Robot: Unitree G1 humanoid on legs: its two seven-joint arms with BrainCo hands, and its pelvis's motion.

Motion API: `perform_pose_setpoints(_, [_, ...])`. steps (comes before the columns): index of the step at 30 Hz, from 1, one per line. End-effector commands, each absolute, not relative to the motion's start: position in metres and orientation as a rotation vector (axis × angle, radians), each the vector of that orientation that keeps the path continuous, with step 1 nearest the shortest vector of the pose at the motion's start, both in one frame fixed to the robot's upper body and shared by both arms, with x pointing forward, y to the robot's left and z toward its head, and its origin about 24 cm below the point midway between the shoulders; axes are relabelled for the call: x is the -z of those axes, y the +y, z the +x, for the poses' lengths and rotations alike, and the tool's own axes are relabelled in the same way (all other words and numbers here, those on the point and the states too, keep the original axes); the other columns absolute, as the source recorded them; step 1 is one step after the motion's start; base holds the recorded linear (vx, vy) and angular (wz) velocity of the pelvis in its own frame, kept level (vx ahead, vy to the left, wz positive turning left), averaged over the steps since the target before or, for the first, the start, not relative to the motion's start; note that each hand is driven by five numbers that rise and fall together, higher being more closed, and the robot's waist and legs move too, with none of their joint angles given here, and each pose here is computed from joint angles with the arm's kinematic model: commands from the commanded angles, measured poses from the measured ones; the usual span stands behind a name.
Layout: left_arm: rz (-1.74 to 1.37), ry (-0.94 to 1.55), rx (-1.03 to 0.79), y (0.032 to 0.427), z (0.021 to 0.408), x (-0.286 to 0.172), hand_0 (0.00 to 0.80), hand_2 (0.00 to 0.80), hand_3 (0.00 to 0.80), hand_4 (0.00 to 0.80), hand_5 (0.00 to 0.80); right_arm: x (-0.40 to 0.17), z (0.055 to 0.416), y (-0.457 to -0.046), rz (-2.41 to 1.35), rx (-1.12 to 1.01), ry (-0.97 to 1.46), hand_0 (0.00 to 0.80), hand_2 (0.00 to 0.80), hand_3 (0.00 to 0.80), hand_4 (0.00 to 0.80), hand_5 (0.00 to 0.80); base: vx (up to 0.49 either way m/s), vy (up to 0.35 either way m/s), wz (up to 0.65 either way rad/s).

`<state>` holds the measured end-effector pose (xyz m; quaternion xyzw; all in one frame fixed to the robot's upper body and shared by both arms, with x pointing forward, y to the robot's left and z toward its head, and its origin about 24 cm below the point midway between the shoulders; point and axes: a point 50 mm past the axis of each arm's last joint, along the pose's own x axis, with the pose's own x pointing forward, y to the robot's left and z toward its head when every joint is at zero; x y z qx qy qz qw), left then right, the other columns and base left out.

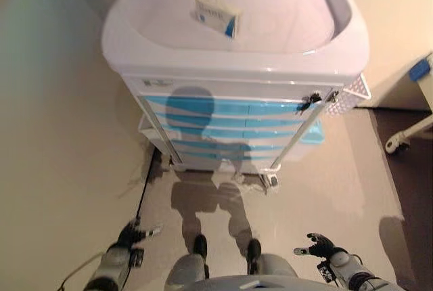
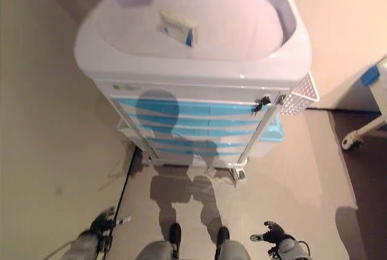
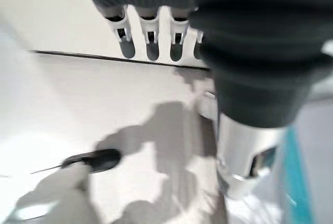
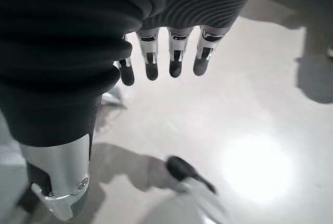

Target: Open the drawer and pick up the medicine

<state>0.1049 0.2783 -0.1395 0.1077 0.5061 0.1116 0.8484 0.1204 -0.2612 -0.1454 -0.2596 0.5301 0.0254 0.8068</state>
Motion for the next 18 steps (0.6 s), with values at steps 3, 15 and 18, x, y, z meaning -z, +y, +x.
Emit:
perform_pose_setpoints(3, [0.270, 1.071, -0.220, 0.270, 0.114, 0.142, 0.000, 0.000, 0.000, 0.000, 0.000, 0.151, 0.104, -0.260, -0.503, -0.013, 1.177, 0.000, 0.000, 0.000, 0.000, 0.000, 0.033, -0.035, 0.09])
perform_pose_setpoints(15, [0.310, 1.238, -0.039, 0.227, 0.073, 0.166, 0.000, 0.000, 0.000, 0.000, 0.000, 0.165, 0.083, -0.223, -0.411, -0.082, 1.231, 0.000, 0.000, 0.000, 0.000, 0.000, 0.001, -0.010, 0.01])
perform_pose_setpoints(18, [0.332, 1.231, -0.009, 0.224, 0.075, 0.166, 0.000, 0.000, 0.000, 0.000, 0.000, 0.167, 0.077, -0.221, -0.389, -0.080, 1.249, 0.000, 0.000, 0.000, 0.000, 0.000, 0.000, 0.000, 0.00])
